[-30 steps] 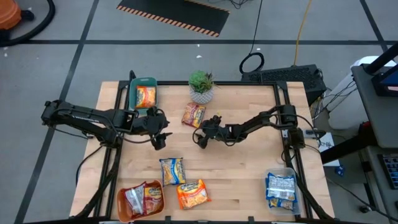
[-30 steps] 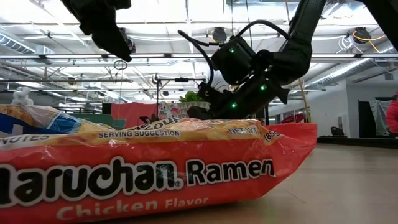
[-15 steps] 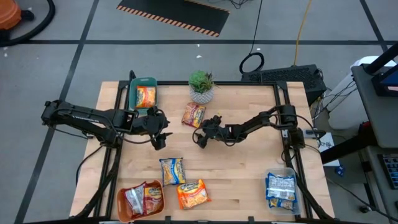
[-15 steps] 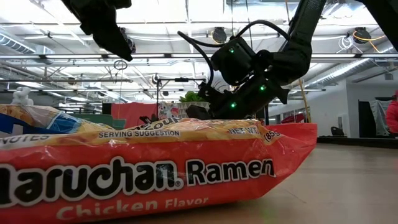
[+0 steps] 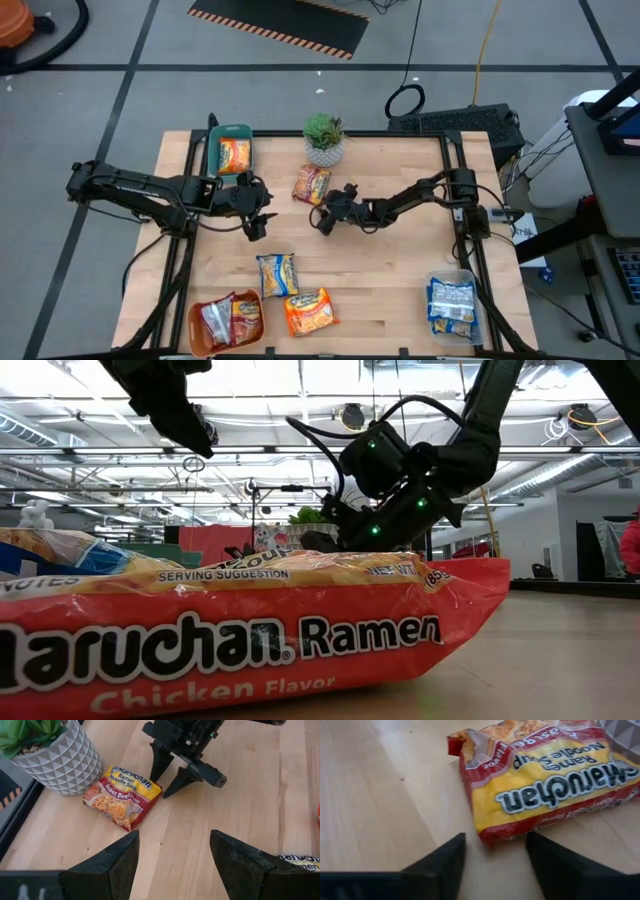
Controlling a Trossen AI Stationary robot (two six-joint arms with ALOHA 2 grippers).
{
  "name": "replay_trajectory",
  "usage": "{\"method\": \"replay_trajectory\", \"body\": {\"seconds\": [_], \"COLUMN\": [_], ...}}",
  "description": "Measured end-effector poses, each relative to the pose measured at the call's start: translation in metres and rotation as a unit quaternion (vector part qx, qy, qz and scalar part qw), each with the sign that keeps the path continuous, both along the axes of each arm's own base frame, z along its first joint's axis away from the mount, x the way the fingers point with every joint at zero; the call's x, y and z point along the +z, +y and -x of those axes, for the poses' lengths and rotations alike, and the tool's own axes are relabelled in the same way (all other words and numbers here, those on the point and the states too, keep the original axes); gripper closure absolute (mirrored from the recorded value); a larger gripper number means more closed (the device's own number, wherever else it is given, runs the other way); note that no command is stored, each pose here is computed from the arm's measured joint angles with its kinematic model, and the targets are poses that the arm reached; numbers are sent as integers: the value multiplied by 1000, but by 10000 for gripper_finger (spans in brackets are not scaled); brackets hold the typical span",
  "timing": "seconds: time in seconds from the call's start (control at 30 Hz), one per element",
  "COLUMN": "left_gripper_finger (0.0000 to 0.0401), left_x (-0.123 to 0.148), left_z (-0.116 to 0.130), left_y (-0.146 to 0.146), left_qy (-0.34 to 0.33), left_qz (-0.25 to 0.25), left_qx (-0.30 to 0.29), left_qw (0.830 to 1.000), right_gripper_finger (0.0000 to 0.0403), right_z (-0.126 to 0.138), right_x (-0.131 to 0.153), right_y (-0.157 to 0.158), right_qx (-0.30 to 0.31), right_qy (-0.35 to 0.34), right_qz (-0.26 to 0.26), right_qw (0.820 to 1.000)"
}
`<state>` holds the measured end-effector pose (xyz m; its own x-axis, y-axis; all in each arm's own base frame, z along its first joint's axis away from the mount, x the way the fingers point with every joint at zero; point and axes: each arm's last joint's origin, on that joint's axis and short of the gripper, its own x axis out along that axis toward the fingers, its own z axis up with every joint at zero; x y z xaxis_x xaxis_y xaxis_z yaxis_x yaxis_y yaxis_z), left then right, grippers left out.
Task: Sort Maruchan noodles
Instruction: Put the red noodle pack into the orange bin
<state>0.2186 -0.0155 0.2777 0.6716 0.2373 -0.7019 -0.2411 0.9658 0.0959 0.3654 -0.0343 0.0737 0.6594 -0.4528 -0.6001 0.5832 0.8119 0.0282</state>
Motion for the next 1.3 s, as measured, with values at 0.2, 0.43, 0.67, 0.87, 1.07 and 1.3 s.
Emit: {"method": "replay_trajectory", "body": {"seconds": [0.2,0.43,0.67,0.87,1.07,1.3], "left_gripper_finger": [153,153,153,153,153,153], "left_x": [0,0,-1,-1,-1,-1], "left_z": [0,0,1,1,1,1], "left_y": [0,0,0,0,0,0], "left_qy": [1,1,5,10,10,9], "left_qz": [-2,-3,-3,-3,-3,-3], "left_qx": [-2,-3,-2,-2,-2,-2], "left_qw": [1000,1000,1000,1000,1000,1000], "right_gripper_finger": [310,397,402,402,394,322], "right_z": [0,-1,-2,-1,-1,-2], "right_x": [0,0,5,12,12,10], "right_y": [-2,-2,-1,-4,-4,10], "right_qx": [7,26,42,82,77,52], "right_qy": [4,8,1,-2,-3,-8], "right_qz": [8,11,12,-31,-31,1], "right_qw": [1000,1000,999,996,997,999]}}
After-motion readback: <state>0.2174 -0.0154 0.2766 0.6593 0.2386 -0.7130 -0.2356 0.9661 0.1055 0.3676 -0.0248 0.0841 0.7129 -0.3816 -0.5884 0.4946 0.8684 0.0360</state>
